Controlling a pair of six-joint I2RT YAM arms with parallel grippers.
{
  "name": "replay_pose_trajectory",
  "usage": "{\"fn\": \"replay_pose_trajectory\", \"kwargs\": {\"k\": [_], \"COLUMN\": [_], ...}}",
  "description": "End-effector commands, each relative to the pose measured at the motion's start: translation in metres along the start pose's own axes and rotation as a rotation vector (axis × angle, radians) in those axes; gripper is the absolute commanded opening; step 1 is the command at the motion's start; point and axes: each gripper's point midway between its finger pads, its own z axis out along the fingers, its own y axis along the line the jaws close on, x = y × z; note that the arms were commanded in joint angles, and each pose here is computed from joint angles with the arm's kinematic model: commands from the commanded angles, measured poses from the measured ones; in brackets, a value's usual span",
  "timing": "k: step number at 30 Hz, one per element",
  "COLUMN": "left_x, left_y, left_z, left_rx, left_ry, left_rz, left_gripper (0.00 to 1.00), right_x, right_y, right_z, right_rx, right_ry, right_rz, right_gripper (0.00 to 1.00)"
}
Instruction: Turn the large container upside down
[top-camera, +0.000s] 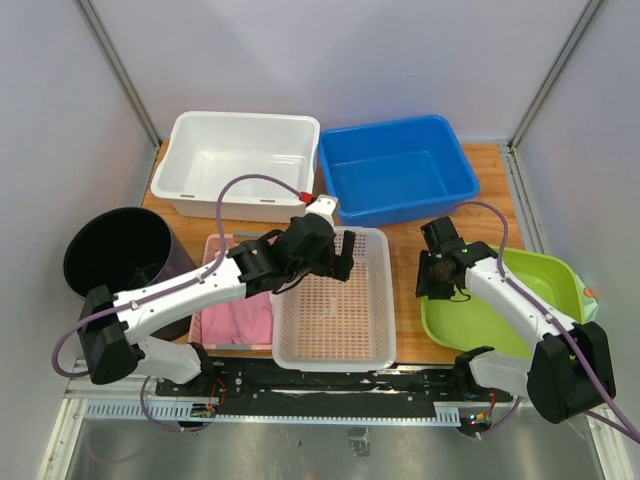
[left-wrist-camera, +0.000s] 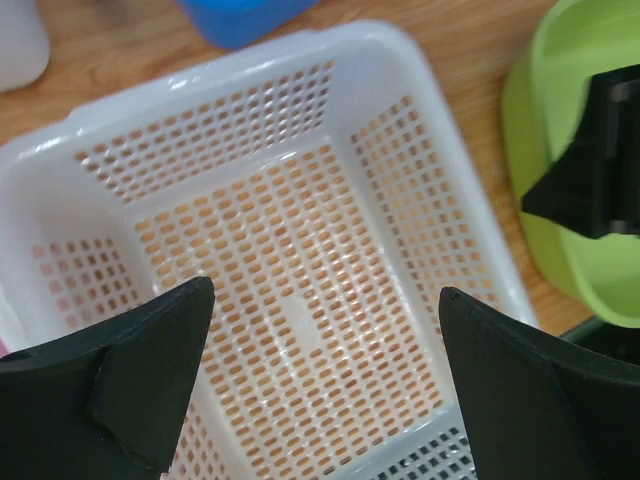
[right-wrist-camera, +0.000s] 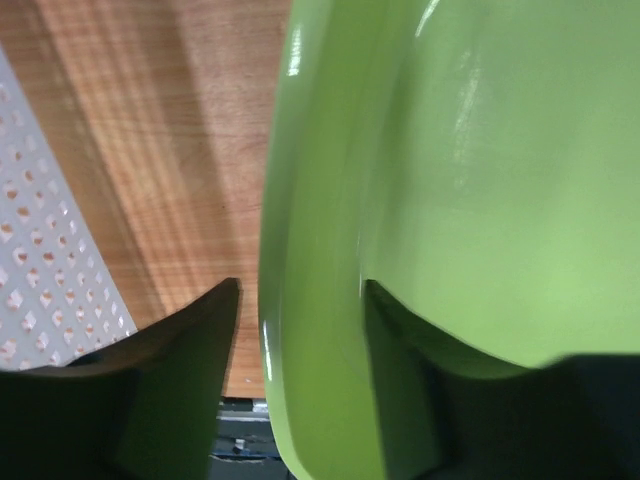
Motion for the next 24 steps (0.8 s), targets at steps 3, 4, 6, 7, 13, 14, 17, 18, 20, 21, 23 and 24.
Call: {"fn": "replay_pose_trajectory", "kwargs": {"k": [3,4,6,7,13,14,17,18,20,21,23,24], "left_x": [-0.043,-0.048,-0.059,-0.063,-0.085,-0.089,-0.095,-0.096,-0.094,-0.093,-0.09,-0.089], "left_y": [-0.042,-0.043,-0.041,-0.039,-0.041,-0.041,-0.039,-0.039,-0.046,-0.05,-0.053,-0.053], "left_z": [-0.027,-0.03,-0.035,-0.038,-0.052,-0.054,-0.058,-0.059,-0.06,-0.06,-0.058,-0.057], "left_rx": [0.198,0.205,0.198,0.192,0.197,0.197,0.186,0.187,0.229,0.253,0.277,0.275], "left_ry": [-0.065,-0.08,-0.118,-0.132,-0.183,-0.193,-0.217,-0.221,-0.223,-0.225,-0.224,-0.221], "left_rz": [0.04,0.054,0.069,0.074,0.098,0.097,0.088,0.075,0.049,0.041,0.028,0.029], "left_gripper": [0.99,0.99,0.99,0.99,0.99,0.99,0.99,0.99,0.99,0.99,0.99,0.99], "right_x": [-0.016,-0.02,-0.027,-0.032,-0.064,-0.072,-0.1,-0.109,-0.123,-0.13,-0.136,-0.138], "right_y": [0.006,0.009,0.013,0.015,0.03,0.034,0.05,0.057,0.069,0.073,0.081,0.084], "right_z": [-0.016,-0.024,-0.044,-0.056,-0.14,-0.156,-0.202,-0.217,-0.244,-0.262,-0.278,-0.283], "right_rx": [-0.008,-0.024,-0.051,-0.063,-0.154,-0.179,-0.286,-0.333,-0.412,-0.445,-0.49,-0.512], "right_ry": [-0.054,-0.066,-0.091,-0.107,-0.233,-0.265,-0.384,-0.427,-0.486,-0.517,-0.531,-0.532], "right_rz": [-0.015,-0.016,-0.011,-0.001,0.053,0.065,0.099,0.101,0.105,0.106,0.112,0.118], "right_gripper": [0.04,0.01,0.01,0.0,0.01,0.01,0.01,0.01,0.0,0.01,0.0,0.01]}}
